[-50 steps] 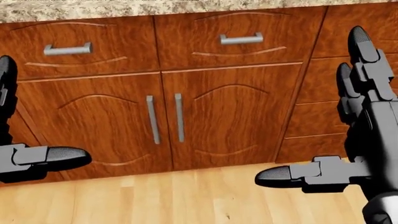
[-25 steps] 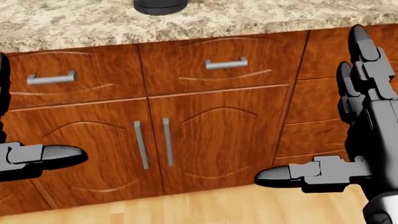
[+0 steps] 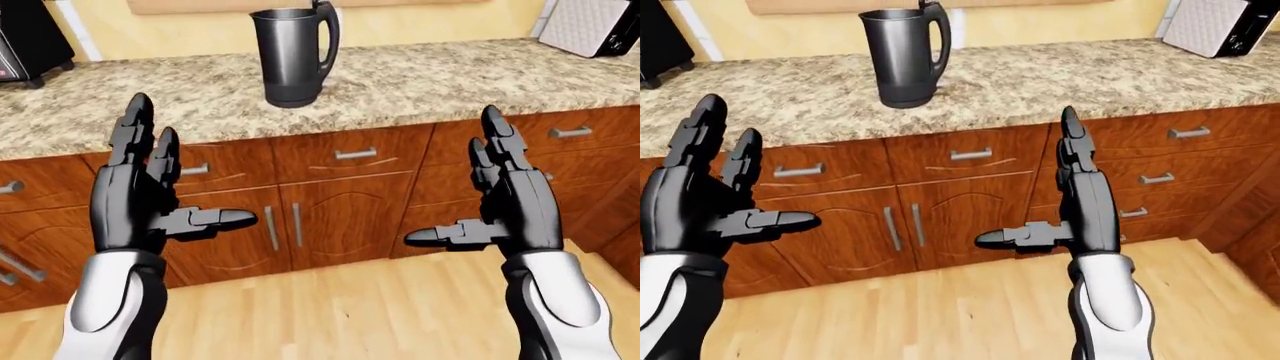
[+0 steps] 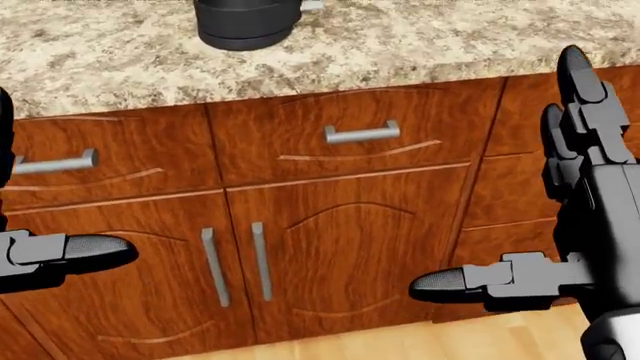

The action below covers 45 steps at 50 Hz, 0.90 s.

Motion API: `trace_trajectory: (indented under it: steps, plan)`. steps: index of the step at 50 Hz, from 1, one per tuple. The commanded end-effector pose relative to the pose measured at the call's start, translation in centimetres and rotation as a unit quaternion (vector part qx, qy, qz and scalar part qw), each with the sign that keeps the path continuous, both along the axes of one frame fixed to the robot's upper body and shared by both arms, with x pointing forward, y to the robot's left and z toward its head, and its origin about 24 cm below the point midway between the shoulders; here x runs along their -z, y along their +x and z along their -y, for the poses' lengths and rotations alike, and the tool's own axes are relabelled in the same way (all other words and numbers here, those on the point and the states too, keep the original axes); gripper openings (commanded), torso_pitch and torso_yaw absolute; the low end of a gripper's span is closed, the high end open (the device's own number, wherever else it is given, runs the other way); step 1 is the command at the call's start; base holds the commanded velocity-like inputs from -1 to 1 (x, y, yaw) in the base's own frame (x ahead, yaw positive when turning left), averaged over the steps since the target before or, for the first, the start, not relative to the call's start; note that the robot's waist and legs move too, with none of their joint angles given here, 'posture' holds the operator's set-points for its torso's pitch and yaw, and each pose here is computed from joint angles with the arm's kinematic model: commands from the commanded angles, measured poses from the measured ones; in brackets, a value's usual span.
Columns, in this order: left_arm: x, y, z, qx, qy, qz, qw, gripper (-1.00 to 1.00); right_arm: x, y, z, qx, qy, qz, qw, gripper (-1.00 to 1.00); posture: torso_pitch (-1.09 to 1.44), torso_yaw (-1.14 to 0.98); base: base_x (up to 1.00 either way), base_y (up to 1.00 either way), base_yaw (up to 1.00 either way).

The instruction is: Close the lid of the electric kettle.

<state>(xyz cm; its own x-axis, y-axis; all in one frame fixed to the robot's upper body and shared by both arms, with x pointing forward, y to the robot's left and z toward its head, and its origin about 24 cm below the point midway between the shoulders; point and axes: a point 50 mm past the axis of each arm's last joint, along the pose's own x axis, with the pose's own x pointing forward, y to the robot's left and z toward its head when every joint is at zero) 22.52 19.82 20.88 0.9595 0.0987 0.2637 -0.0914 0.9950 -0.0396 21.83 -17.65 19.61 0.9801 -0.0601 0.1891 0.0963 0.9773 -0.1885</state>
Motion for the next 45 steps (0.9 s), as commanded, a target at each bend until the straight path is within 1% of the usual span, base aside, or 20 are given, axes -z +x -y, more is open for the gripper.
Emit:
trace_trajectory:
  steps: [1,18,36,45]
  plan:
    - [-0.89,-0.24,0.30,0.008,0.005,0.029,0.9995,1.00,-0.72,-0.17,0.11,0.004,-0.007,0.025,0.9997,1.00,0.00,0.00,0.27,0.00,0.00]
    - [-1.07,-0.33,0.27,0.007,0.004,0.031,0.9995,1.00,-0.71,-0.25,0.12,0.006,-0.009,0.022,0.9997,1.00,0.00,0.00,0.26,0.00,0.00]
    - [-0.54,0.03,0.17,0.005,0.006,0.029,0.9995,1.00,-0.49,-0.18,0.07,0.005,-0.009,0.021,0.9997,1.00,0.00,0.00,0.26,0.00,0.00]
    - [-0.93,-0.26,0.18,0.005,0.006,0.031,0.9995,1.00,-0.64,-0.18,0.05,0.005,-0.009,0.021,0.9997,1.00,0.00,0.00,0.26,0.00,0.00]
